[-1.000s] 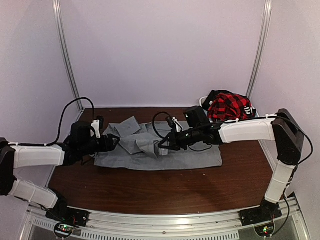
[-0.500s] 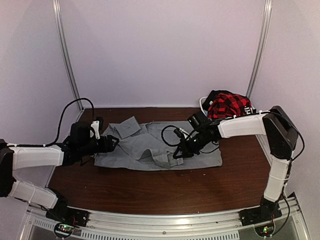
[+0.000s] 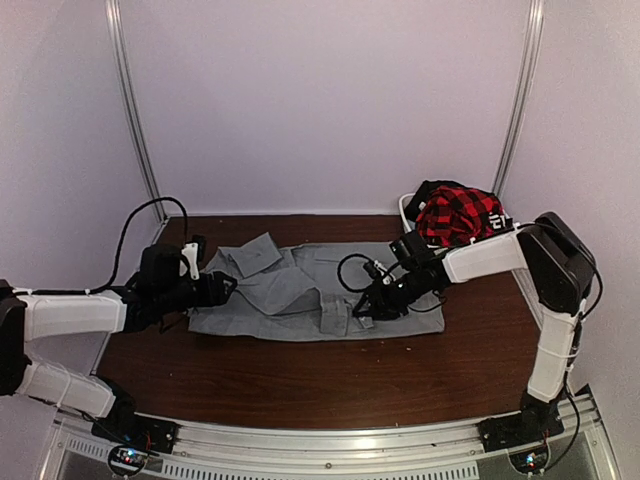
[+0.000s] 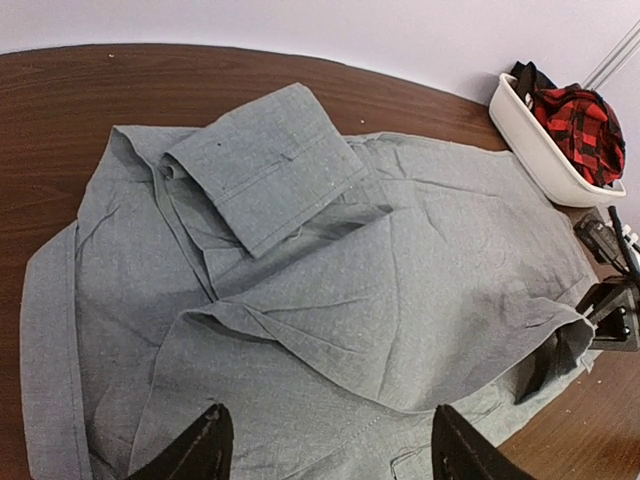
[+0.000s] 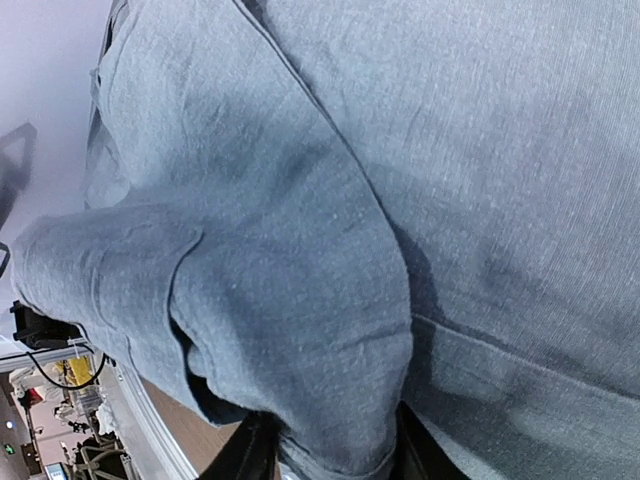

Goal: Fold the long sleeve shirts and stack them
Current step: Fold the flattened shirt at the center of the board.

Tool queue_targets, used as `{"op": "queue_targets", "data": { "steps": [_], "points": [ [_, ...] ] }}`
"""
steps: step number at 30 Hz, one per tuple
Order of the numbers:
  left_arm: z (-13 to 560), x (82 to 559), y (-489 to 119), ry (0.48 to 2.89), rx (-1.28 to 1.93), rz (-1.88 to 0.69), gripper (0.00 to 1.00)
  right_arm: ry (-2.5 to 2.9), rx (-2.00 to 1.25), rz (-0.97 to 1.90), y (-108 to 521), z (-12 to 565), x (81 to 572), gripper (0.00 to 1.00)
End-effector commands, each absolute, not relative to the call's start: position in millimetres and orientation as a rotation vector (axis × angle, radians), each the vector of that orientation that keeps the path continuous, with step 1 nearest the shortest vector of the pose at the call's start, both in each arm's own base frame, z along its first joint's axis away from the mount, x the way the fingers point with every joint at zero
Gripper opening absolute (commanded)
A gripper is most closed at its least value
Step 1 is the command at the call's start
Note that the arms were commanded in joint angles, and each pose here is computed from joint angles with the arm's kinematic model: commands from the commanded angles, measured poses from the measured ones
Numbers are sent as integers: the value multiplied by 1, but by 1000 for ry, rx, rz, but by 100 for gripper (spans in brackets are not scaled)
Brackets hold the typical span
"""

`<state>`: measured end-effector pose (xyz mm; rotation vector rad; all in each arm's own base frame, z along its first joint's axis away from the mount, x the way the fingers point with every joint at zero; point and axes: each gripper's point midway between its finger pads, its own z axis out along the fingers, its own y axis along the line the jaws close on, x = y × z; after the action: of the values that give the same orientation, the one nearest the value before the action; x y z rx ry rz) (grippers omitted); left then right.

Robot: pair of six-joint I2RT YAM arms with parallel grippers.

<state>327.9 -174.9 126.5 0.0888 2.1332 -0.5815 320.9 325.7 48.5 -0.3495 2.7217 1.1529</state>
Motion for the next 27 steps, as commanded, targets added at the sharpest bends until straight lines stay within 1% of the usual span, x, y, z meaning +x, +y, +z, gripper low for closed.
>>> {"op": "queue_targets", "data": {
  "steps": [1,8,13,23,25,27],
  "points": [
    [128,333,-173,2120,81,-568,69,2619,-243,1241,325,64,322,41],
    [125,334,-175,2131,84,-575,69,2568,-128,1263,314,63,314,47],
    [121,333,-176,2140,75,-584,69,2546,-81,1272,307,63,307,49],
    [118,334,-176,2147,70,-585,69,2541,-107,1262,312,59,296,48],
    [117,334,-175,2150,68,-583,69,2552,-120,1237,314,56,296,47],
    [117,333,-175,2151,67,-583,69,2561,-132,1210,317,54,295,43]
  ]
}}
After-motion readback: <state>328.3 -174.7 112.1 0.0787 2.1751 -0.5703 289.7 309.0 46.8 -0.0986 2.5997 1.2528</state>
